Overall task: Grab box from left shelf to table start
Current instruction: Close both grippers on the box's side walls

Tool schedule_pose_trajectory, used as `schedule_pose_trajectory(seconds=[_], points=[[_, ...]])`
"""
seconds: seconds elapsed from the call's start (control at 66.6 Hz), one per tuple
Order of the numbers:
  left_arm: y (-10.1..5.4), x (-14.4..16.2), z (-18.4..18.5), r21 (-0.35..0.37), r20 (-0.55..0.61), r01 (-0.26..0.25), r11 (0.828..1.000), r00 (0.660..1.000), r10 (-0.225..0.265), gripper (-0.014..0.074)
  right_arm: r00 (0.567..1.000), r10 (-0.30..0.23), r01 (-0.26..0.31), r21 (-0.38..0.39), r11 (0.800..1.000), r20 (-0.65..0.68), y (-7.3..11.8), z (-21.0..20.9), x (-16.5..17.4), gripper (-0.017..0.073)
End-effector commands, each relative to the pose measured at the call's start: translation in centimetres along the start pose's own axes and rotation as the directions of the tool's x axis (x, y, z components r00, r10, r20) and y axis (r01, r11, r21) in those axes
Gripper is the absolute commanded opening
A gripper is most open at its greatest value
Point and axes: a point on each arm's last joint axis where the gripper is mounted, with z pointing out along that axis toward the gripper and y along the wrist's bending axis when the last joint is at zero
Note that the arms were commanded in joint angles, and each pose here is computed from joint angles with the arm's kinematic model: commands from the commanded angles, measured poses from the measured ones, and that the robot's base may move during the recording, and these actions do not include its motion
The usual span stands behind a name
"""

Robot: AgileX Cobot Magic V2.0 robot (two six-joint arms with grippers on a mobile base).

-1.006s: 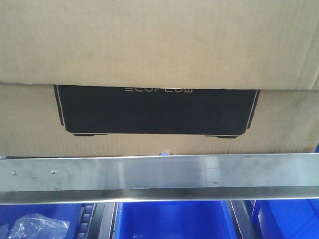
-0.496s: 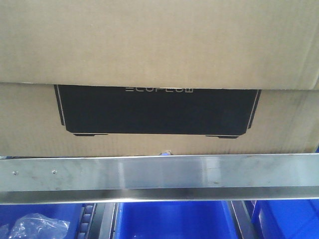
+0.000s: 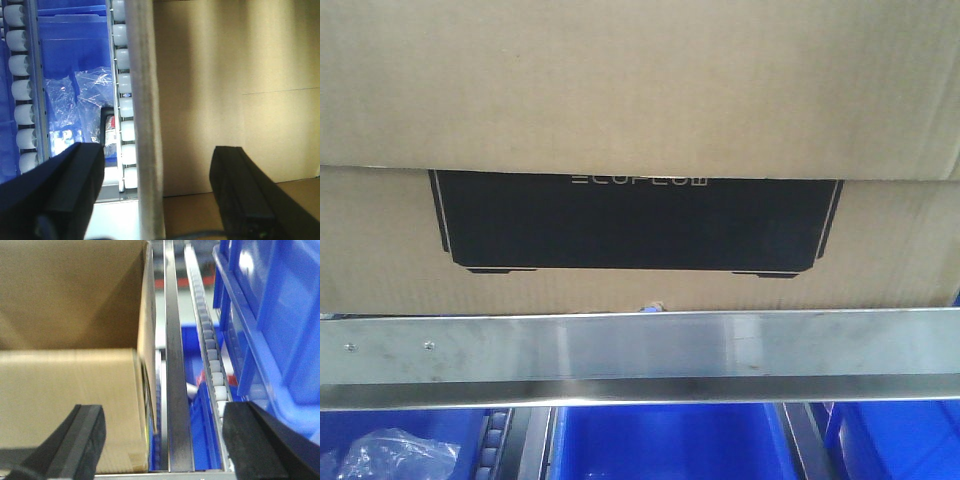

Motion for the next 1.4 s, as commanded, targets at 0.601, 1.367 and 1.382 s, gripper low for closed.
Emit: schedule_pose_trajectory(seconds=[0.601,1.367,1.382], points=[[-0.1,-0.3,-2.3,0.007,0.074,0.005,1.000,0.997,-0.006,0.0362,0.918,-0.080,0.062,-0.060,0.996,-0.389,1.4,17.1,-13.1,0.0582],[-0.3,-0.2,-1.0,0.018,0.039,0.008,1.000,0.999,-0.009,-0.0022,0.820,-0.064,0.044,-0.049,0.998,-0.568,0.6,24.9,-8.8,0.0055],[-0.3,-0.2,-0.9,0.019,0.032,0.009,1.000,0.999,-0.010,-0.0043,0.820,-0.064,0.044,-0.049,0.998,-0.568,0.6,24.9,-8.8,0.0055]])
